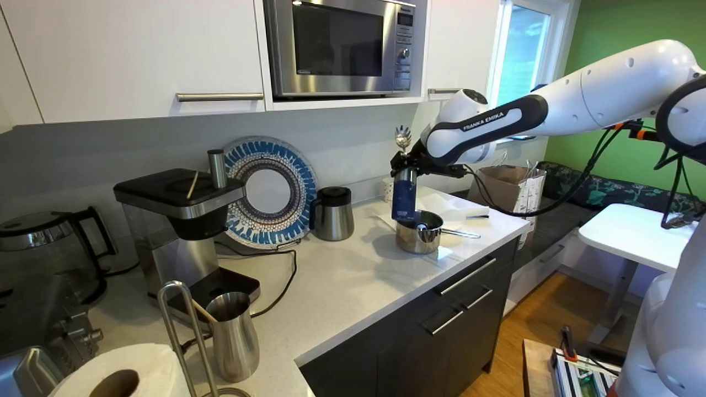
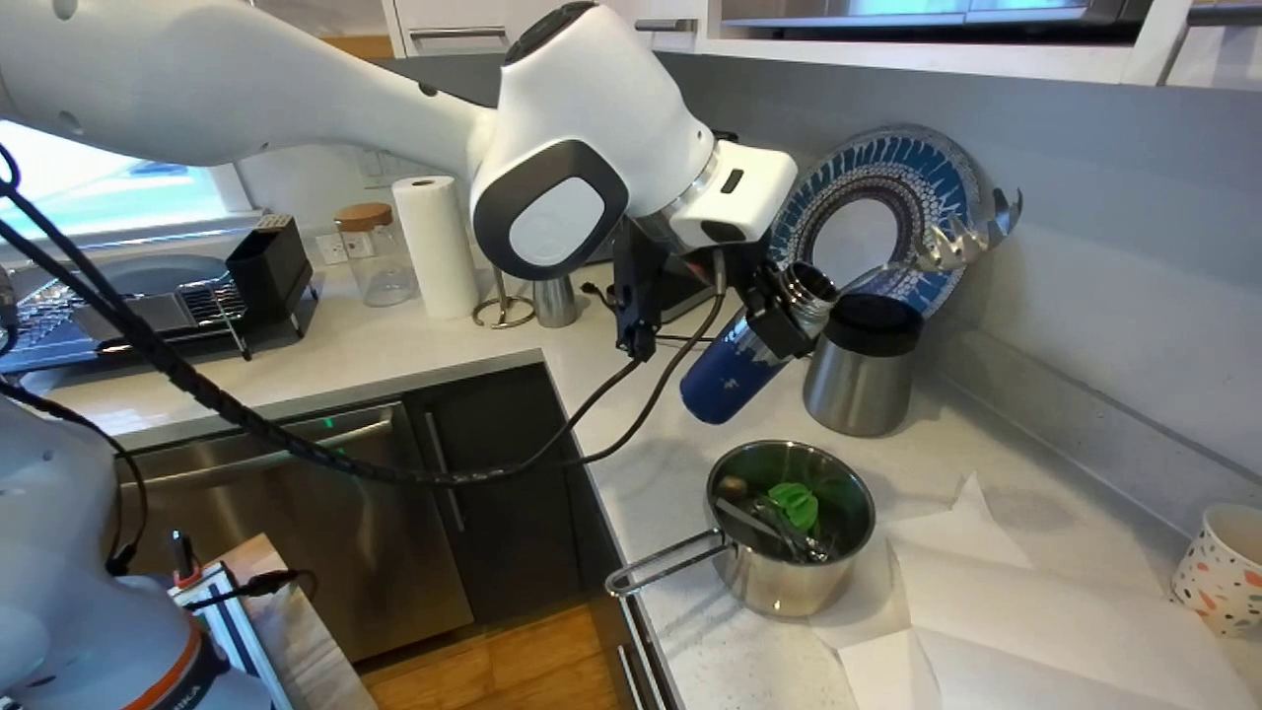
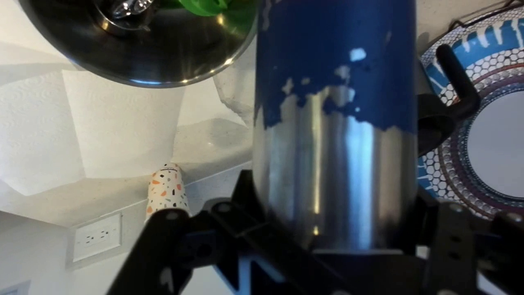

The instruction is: Move the vacuum flask from the pot to the counter

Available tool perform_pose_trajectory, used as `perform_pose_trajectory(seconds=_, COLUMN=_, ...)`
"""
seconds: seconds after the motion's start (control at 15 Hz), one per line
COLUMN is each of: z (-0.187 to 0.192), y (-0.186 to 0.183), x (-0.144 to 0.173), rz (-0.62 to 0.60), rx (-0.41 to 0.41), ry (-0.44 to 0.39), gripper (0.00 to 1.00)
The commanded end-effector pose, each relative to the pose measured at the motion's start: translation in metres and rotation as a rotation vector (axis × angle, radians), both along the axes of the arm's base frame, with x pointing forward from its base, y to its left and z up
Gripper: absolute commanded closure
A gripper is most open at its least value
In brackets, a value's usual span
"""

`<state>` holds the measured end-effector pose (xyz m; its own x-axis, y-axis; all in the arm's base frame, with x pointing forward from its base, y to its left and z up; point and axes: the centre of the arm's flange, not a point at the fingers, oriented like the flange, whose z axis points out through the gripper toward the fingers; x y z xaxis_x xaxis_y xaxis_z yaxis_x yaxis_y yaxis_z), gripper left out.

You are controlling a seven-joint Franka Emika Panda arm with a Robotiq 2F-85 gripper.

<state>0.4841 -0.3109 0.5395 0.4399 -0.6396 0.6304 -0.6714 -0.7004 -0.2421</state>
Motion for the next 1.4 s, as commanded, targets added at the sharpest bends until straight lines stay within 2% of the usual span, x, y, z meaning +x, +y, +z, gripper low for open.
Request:
perform_pose_trajectory(seconds=0.0, z=-0.008, y=0.036, x=-0.003, rz=0.065, rx=-0.09, ry=-0.067, gripper=0.43)
perform_pose_trajectory(seconds=0.07, z=-0.009, y=0.044, x=0.0, rz=0.088, rx=-0.118, ry=-0.077, gripper=0.43)
perform_pose_trajectory(seconds=0.13, z=-0.009, y=0.025, x=0.008, rz=0.054, rx=-0.068, ry=-0.046, gripper=0.18)
perform_pose_trajectory(seconds=0.47, z=-0.014, y=0.038, x=0.012, rz=0.084, rx=-0.093, ry=-0.059, gripper=0.18)
perform_pose_trajectory(seconds=0.53, z=-0.013, y=0.038, x=0.012, rz=0.084, rx=-0.093, ry=-0.06, gripper=0.43)
perform_pose_trajectory(seconds=0.73, z=-0.008, y=0.071, x=0.018, rz=0.138, rx=-0.112, ry=-0.114, gripper=0.43)
perform_pose_trajectory(seconds=0.93, z=-0.008, y=0.108, x=0.03, rz=0.171, rx=-0.175, ry=-0.154, gripper=0.43)
perform_pose_trajectory(seconds=1.33, z=-0.038, y=0.148, x=0.041, rz=0.185, rx=-0.301, ry=-0.186, gripper=0.43)
